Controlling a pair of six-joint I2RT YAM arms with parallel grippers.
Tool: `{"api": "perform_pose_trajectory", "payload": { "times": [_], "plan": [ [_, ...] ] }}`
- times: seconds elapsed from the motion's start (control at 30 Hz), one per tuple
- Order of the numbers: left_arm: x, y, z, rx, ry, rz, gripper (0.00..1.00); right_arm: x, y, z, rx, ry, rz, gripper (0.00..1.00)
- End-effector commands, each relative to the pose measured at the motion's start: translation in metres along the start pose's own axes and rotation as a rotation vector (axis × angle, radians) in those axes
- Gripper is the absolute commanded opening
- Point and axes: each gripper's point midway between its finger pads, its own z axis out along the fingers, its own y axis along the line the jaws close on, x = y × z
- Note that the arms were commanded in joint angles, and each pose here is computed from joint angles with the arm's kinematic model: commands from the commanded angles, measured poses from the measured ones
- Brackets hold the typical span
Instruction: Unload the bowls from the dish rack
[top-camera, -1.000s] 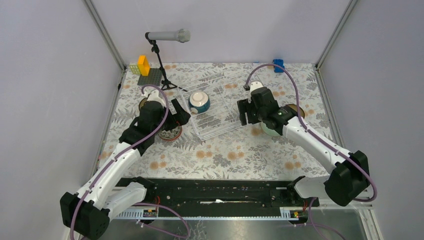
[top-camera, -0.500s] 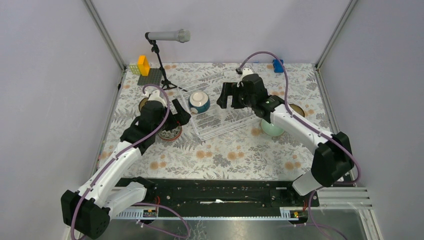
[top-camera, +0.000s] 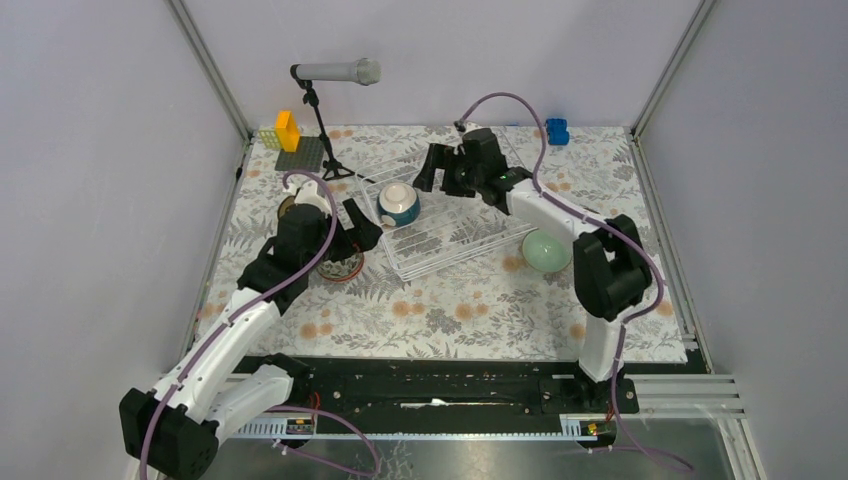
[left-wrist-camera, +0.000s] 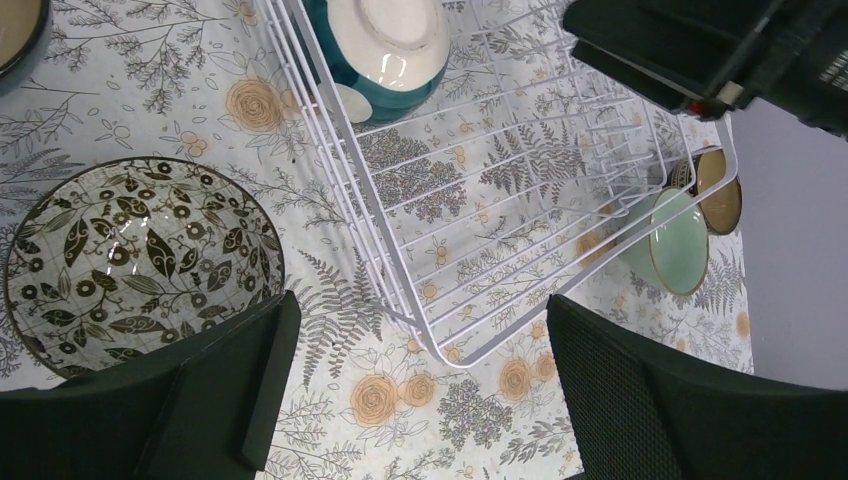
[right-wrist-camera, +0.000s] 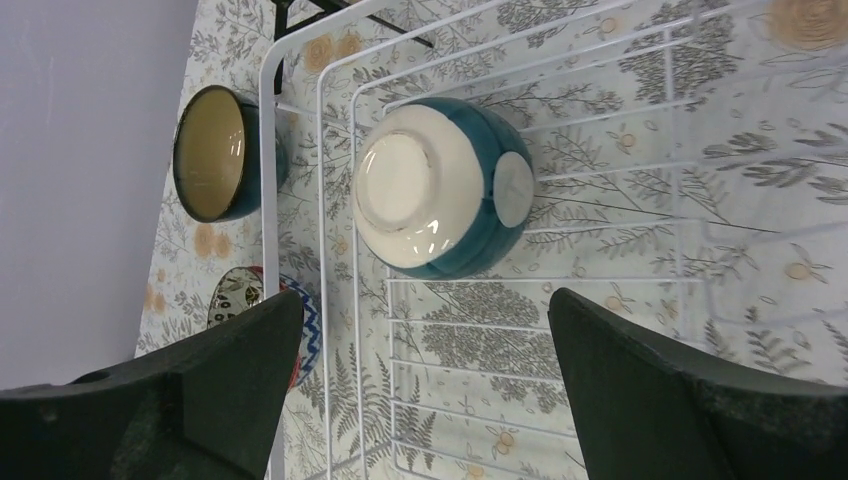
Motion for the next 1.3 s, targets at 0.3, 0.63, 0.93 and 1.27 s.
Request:
{"api": "perform_pose_trajectory", "payload": {
  "times": [0.3,0.63,0.93,1.27],
  "plan": [
    [0.006,0.006,0.006,0.018,-0.023,0.020,0.99,0.014,0.016,0.072,0.023,0.065,0.082,1.00],
    [0.015,0.013,0.007,0.012,-0.050,-0.087,0.99,0.031,-0.006,0.096,0.086,0.078,0.135,1.00],
    [0.040,0.005,0.013,0.118,0.006,-0.145,0.99,0.054,-0.009,0.117,0.043,0.126,0.212,1.00],
    [0.035,0.008,0.007,0.103,-0.015,-0.100,0.99,0.056,0.001,0.125,-0.038,0.117,0.271,1.00]
  ]
}}
